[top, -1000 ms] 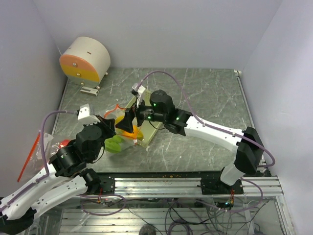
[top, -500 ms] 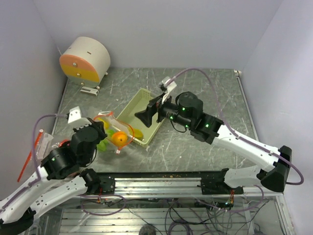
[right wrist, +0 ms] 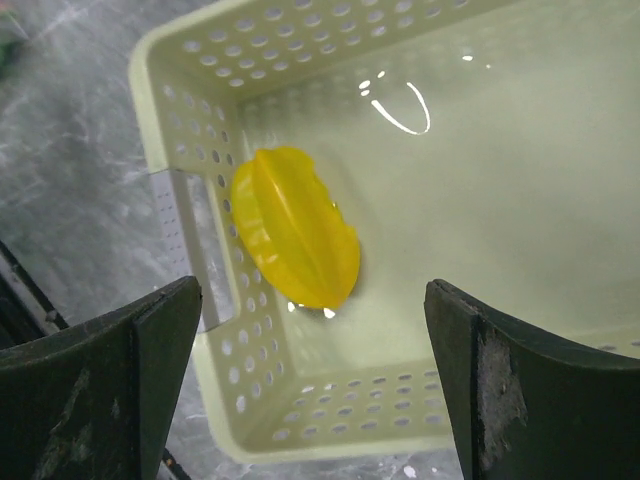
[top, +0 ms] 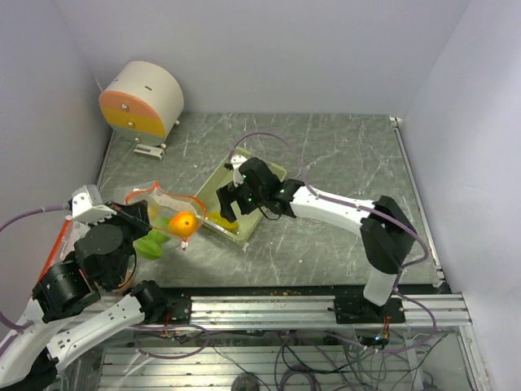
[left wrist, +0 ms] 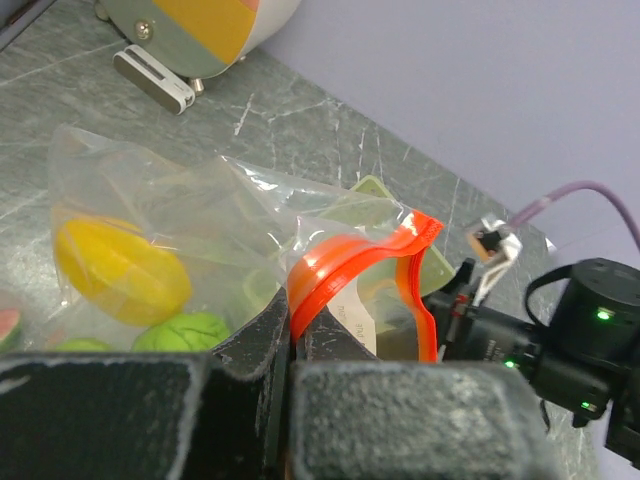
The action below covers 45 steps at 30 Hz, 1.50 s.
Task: Place the food in the zip-top bag and seal the zipper
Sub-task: Place the fake fruit in the zipper food storage bag, then pick up the fake fruit from the bin.
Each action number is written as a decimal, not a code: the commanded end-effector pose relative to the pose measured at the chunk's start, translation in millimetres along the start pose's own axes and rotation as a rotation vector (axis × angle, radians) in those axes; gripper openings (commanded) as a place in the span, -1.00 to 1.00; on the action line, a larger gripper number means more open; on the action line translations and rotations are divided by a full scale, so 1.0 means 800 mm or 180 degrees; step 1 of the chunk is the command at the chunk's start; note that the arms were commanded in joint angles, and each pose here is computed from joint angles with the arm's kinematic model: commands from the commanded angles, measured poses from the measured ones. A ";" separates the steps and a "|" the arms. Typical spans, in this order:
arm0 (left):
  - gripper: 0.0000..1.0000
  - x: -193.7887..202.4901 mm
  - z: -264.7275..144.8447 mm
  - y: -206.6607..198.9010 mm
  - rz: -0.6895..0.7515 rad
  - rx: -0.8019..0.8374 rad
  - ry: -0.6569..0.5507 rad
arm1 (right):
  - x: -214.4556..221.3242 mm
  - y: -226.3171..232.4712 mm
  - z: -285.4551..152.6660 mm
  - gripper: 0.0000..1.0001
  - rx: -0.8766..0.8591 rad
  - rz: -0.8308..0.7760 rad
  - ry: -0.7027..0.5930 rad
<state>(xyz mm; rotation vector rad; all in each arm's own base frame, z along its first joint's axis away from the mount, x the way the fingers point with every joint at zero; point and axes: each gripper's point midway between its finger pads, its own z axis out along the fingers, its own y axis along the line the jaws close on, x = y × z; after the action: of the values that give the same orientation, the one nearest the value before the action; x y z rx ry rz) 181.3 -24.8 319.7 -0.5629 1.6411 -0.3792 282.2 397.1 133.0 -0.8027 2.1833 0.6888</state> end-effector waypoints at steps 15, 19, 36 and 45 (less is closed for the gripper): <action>-0.86 0.003 -0.003 0.005 -0.0040 0.0040 0.0002 | 0.055 -0.018 0.117 0.82 0.0054 -0.0164 0.0336; -0.86 0.005 -0.002 0.006 -0.0027 0.0030 0.0012 | 0.072 -0.022 0.130 0.75 0.0183 -0.0236 0.0416; -0.86 0.010 0.000 0.005 -0.0033 0.0013 0.0045 | 0.051 -0.026 0.107 -0.43 0.0373 -0.0251 0.0259; -0.86 0.018 0.004 -0.001 -0.0032 0.0049 0.0082 | -0.071 0.001 -0.013 -0.47 0.0244 -0.0229 -0.0638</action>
<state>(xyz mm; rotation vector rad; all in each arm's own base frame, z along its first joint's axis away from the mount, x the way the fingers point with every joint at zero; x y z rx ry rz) 179.4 -27.2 303.7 -0.5459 1.6739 -0.3767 309.3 413.8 96.6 -0.8150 2.1561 0.5049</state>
